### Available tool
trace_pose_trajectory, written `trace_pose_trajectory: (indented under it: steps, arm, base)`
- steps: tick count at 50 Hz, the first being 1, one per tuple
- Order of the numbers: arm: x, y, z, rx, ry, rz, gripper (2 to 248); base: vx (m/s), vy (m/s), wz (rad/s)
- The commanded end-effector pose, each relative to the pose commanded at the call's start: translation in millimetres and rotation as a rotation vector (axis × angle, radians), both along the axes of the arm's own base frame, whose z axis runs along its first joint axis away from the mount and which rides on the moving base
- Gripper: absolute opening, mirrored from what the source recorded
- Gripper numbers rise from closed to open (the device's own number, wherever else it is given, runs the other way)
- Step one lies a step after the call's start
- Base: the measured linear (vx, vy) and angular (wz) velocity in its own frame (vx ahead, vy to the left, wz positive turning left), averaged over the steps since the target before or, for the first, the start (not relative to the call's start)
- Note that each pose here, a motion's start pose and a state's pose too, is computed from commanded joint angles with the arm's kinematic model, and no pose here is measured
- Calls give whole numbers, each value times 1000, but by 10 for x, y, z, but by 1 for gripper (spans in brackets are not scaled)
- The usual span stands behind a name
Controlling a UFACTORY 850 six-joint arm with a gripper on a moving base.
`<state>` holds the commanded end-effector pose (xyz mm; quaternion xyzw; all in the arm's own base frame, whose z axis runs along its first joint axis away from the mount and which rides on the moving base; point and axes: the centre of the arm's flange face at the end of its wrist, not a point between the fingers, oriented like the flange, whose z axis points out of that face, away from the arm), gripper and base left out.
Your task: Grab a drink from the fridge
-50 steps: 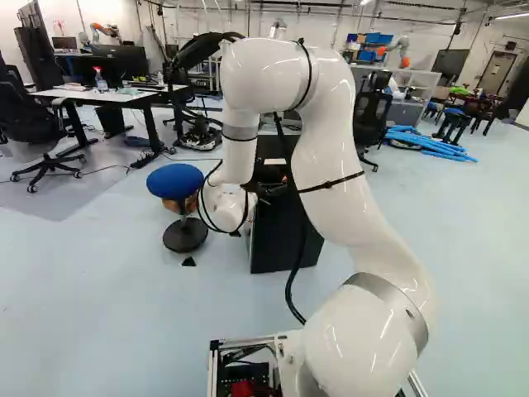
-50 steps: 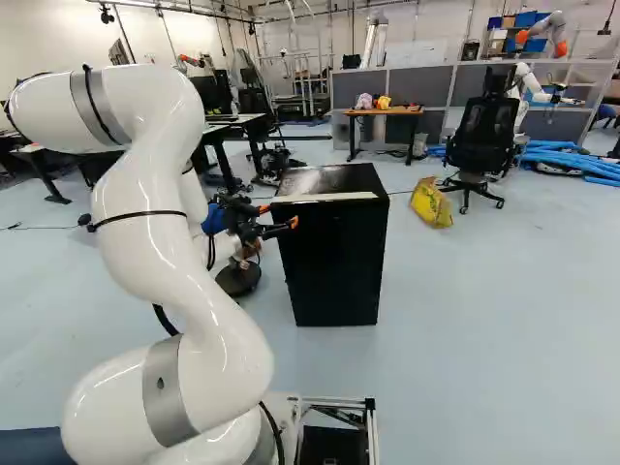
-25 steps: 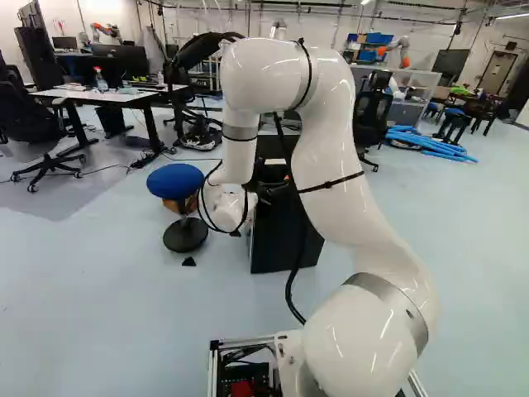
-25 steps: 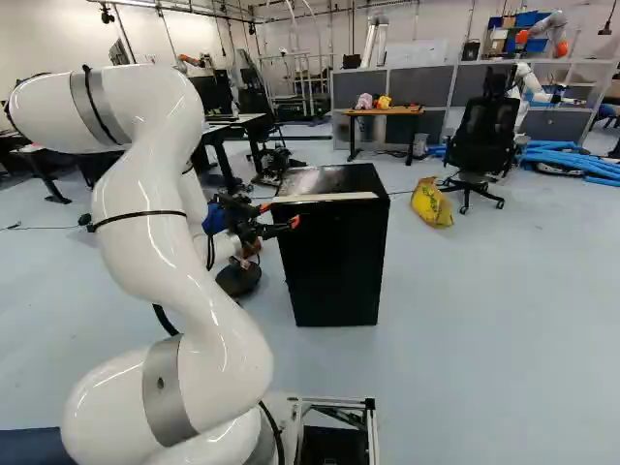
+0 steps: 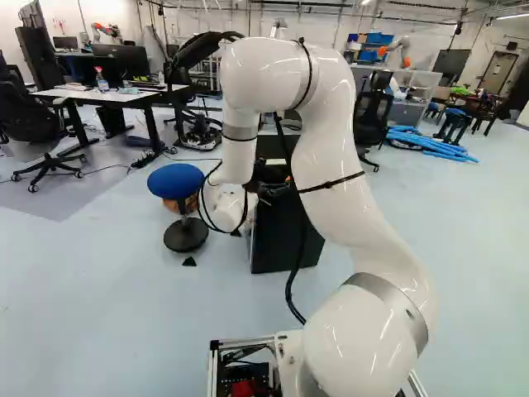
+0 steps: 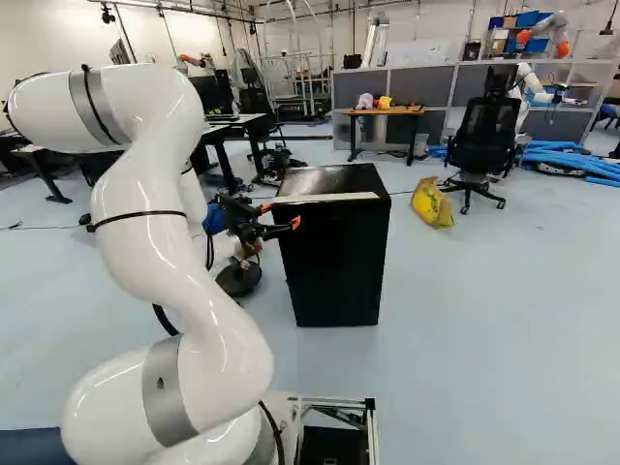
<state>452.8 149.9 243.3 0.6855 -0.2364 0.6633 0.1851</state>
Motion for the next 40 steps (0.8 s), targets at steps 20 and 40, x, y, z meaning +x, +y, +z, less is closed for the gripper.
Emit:
trace_pose_trajectory:
  steps: [20,40]
  arm:
    - [-73,-10,6,-2,7,-13,247]
    - [-221,-1,18,-9,21,-15,247]
  base:
    - [0,-1,-2]
    - [0,0,0]
